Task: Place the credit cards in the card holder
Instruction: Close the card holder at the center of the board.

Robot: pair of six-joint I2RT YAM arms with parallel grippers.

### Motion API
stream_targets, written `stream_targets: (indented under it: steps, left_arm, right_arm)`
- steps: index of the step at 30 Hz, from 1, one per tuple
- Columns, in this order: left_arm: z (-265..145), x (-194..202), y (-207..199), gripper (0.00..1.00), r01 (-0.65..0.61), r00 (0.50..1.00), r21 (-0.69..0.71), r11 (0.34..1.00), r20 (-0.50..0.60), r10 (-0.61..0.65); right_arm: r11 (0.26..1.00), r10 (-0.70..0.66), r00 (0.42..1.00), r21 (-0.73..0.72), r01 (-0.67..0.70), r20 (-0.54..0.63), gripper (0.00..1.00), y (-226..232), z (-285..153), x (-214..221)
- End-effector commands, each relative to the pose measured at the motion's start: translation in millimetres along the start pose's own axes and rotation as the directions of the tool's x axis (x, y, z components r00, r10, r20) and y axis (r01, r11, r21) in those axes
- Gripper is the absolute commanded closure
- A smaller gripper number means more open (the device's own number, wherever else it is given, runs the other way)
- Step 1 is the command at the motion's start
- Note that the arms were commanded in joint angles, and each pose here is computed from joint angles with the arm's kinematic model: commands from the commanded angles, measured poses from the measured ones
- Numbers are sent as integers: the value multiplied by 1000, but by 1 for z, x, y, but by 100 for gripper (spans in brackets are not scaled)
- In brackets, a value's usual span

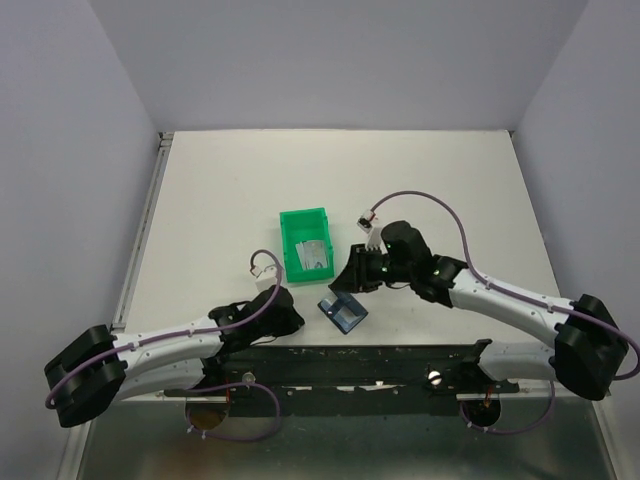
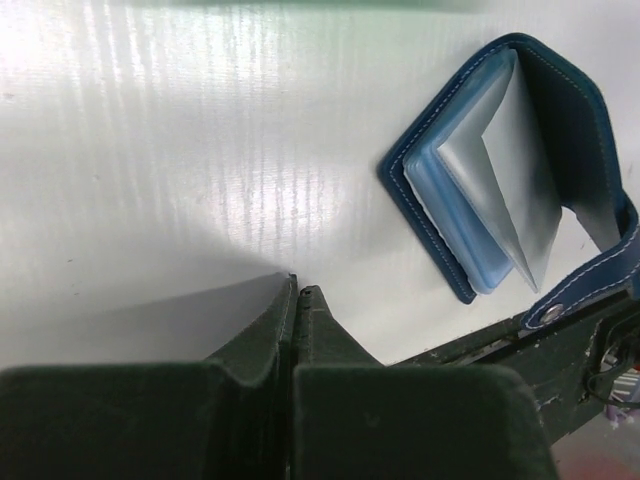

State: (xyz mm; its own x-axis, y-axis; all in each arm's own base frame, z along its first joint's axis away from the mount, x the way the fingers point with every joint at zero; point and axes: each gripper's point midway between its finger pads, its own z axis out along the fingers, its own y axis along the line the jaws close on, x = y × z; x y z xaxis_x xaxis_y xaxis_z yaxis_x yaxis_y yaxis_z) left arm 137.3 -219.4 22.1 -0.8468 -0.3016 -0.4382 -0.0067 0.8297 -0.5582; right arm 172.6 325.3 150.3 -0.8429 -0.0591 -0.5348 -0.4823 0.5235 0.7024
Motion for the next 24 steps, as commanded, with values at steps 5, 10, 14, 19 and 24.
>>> stream_targets:
  steps: [5,10,14,19,24]
  left_arm:
    - [-14,-12,12,100,-50,998,-79,996,38,53]
    - [-19,-21,3,100,-58,996,-69,996,61,62]
    - [-22,-27,-6,100,-68,995,-57,996,70,72]
    - [-26,-36,-21,100,-84,993,-33,996,84,87]
    - [-24,-40,-42,100,-93,992,25,995,85,91]
  right_arm:
    - [912,-35,999,407,46,-34,77,-87,-17,11]
    - [949,-9,990,310,52,-138,80,-87,9,33]
    - [968,19,984,248,26,-177,80,-86,20,48]
    - [957,53,969,290,19,-240,79,-107,28,68]
    - [931,95,959,365,9,-266,76,-127,30,82]
